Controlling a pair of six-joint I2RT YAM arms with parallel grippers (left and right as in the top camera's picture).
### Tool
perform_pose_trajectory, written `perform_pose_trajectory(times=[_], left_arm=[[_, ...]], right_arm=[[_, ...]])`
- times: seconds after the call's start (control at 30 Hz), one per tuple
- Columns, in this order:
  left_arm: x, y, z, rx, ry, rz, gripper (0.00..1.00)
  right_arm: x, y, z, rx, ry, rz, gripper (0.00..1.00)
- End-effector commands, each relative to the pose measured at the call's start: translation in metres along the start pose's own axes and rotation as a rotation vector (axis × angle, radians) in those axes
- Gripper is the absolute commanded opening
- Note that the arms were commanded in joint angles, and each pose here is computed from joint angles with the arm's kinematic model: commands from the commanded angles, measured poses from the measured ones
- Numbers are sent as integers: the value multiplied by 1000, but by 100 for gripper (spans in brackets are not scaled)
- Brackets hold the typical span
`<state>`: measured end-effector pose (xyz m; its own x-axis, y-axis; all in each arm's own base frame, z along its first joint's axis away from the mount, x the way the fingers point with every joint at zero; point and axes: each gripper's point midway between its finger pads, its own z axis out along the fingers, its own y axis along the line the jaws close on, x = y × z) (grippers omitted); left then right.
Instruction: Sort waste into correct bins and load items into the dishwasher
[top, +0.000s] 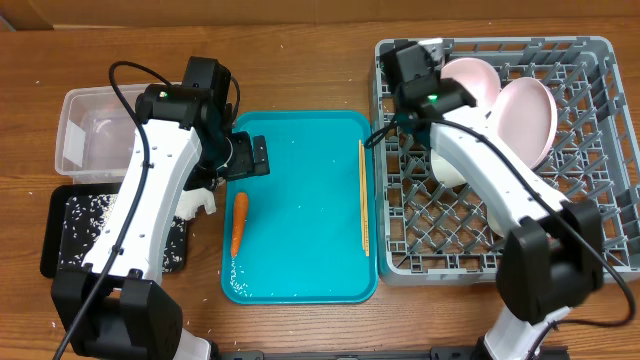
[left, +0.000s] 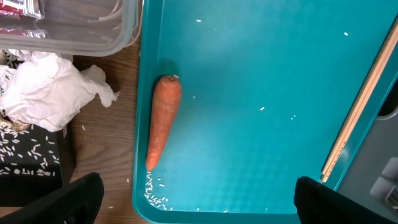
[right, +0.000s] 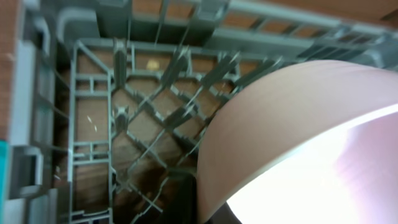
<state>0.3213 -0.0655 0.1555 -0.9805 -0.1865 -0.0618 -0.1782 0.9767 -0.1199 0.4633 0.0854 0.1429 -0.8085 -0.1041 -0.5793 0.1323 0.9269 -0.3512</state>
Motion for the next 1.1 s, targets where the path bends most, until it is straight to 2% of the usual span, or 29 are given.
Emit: perform_pose_trajectory(times=[0.0,0.2,0.37,0.47,0.53,0.6,0.77,0.9,0.97,1.07], left_arm=[[1,0,1,6,7,-5,100],[1,0,1,6,7,-5,100],[1,0,1,6,7,-5,100],[1,0,1,6,7,-5,100],[1,0,1,6,7,-5,100],[1,0,1,6,7,-5,100],[1,0,1,6,7,-5,100],[1,0,1,6,7,-5,100],[1,0,1,6,7,-5,100],[1,0,1,6,7,-5,100]], right_arm=[[13,10,12,-52,65,21,5],[24,28,-9,-204,124,7,5],[10,19,-35,-245,76,32,34],[-7,9,-55,-261,6,62,57],[-20,-3,-67,-268,-45,98,69],[-33,-17,-75,-268,-95,144,76],[-46,-56,-65,-263,-115,262,76],[-38,-74,-33,-330,-30,391,72],[-31,-74,-15,-384,23,424,67],[-15,-64,11,-458,125,474,66]])
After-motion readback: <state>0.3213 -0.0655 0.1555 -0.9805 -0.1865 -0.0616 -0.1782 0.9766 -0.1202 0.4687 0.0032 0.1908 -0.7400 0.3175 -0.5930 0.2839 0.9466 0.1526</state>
